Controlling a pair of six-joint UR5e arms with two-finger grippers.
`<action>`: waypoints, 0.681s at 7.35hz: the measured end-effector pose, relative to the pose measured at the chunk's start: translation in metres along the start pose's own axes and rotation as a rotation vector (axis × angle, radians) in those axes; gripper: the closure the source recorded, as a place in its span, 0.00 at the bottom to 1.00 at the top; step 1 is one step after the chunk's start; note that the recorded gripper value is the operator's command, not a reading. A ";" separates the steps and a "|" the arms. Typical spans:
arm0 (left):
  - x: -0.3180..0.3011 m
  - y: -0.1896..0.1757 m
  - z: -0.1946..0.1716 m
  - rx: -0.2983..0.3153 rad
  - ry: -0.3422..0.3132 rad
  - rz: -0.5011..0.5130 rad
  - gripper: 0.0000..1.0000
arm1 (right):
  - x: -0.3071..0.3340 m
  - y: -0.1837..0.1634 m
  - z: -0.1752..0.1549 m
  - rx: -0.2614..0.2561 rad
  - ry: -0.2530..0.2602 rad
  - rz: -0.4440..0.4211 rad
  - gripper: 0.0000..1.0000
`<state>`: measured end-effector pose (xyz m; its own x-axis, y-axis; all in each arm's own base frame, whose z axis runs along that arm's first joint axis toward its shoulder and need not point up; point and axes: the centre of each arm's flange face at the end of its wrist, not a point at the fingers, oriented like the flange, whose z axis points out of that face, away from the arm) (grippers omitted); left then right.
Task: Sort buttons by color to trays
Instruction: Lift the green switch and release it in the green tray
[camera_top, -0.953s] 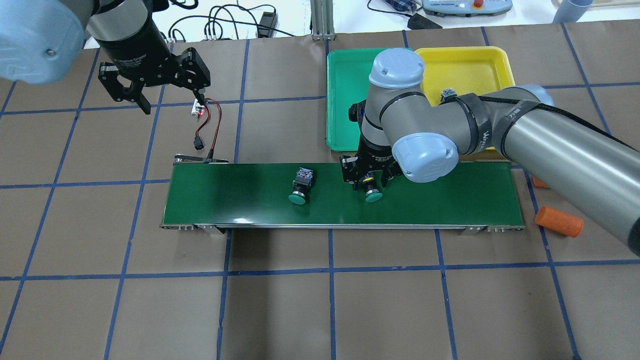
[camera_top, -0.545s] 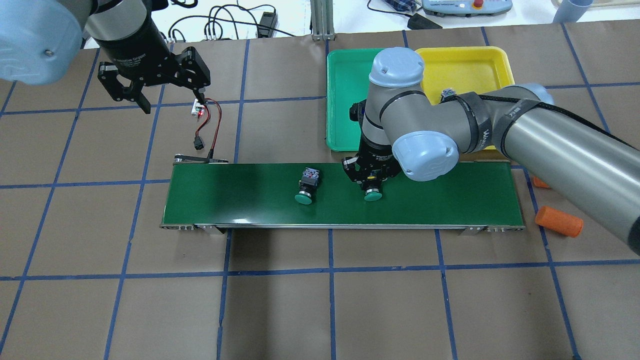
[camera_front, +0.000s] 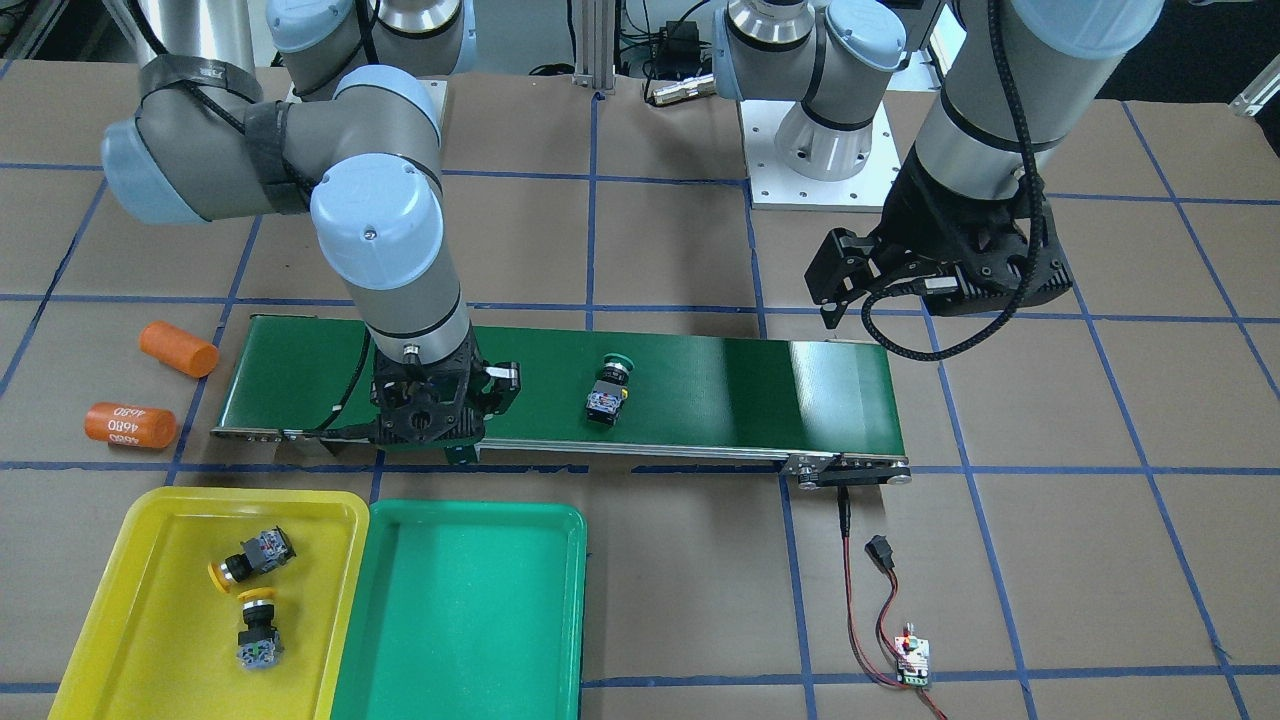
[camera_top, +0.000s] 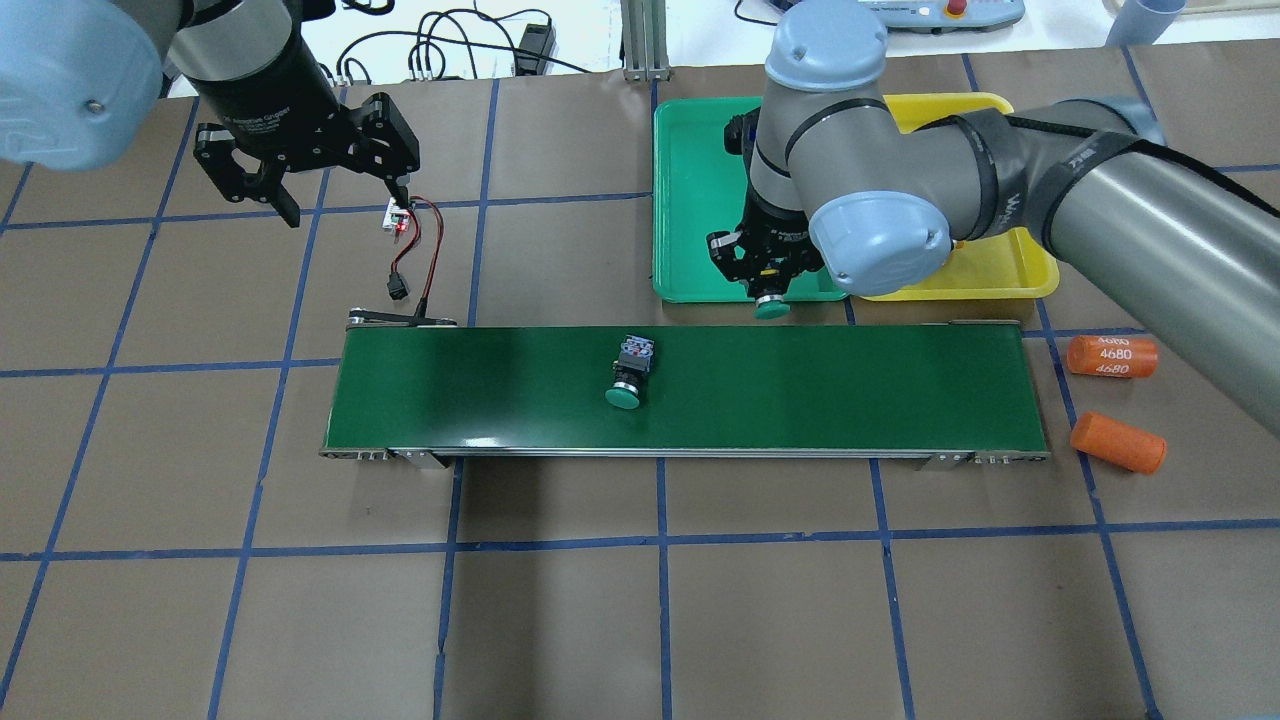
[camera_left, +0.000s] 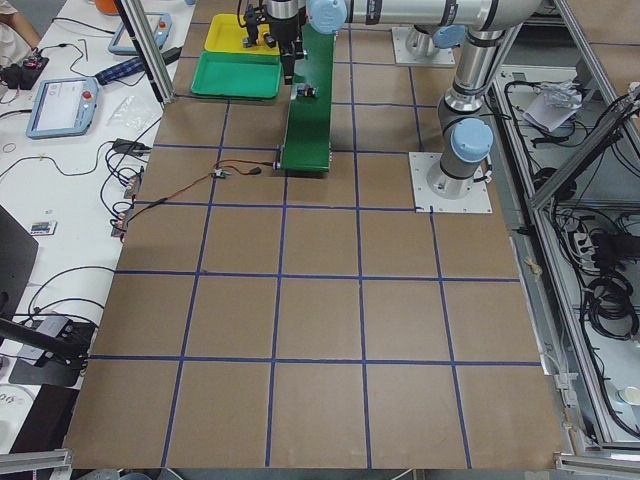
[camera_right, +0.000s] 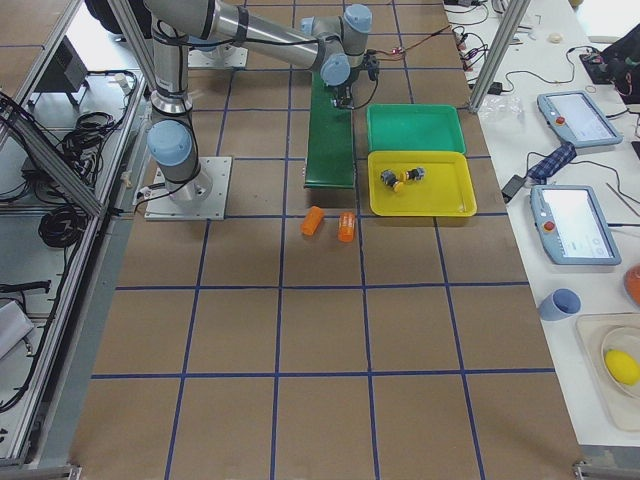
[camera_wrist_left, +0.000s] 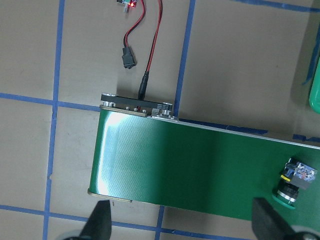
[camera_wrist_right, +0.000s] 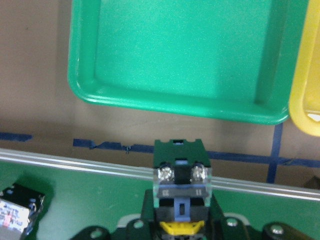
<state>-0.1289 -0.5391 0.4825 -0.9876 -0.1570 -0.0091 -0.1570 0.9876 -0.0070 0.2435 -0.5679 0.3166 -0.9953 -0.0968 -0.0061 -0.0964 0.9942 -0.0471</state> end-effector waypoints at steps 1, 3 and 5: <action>0.000 0.001 -0.001 0.001 0.001 0.000 0.00 | 0.005 -0.029 0.002 0.048 0.012 0.007 1.00; 0.000 0.001 0.000 0.000 0.000 0.000 0.00 | 0.017 -0.085 0.035 0.103 0.019 0.027 1.00; 0.000 0.000 0.001 -0.002 -0.001 0.000 0.00 | 0.036 -0.101 0.065 0.080 0.019 0.051 0.71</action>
<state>-0.1290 -0.5395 0.4811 -0.9876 -0.1567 -0.0098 -0.1566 0.9876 -0.0053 0.2182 -0.6753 0.2566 -0.9990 -0.0440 0.0082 -0.0447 0.9909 -0.1273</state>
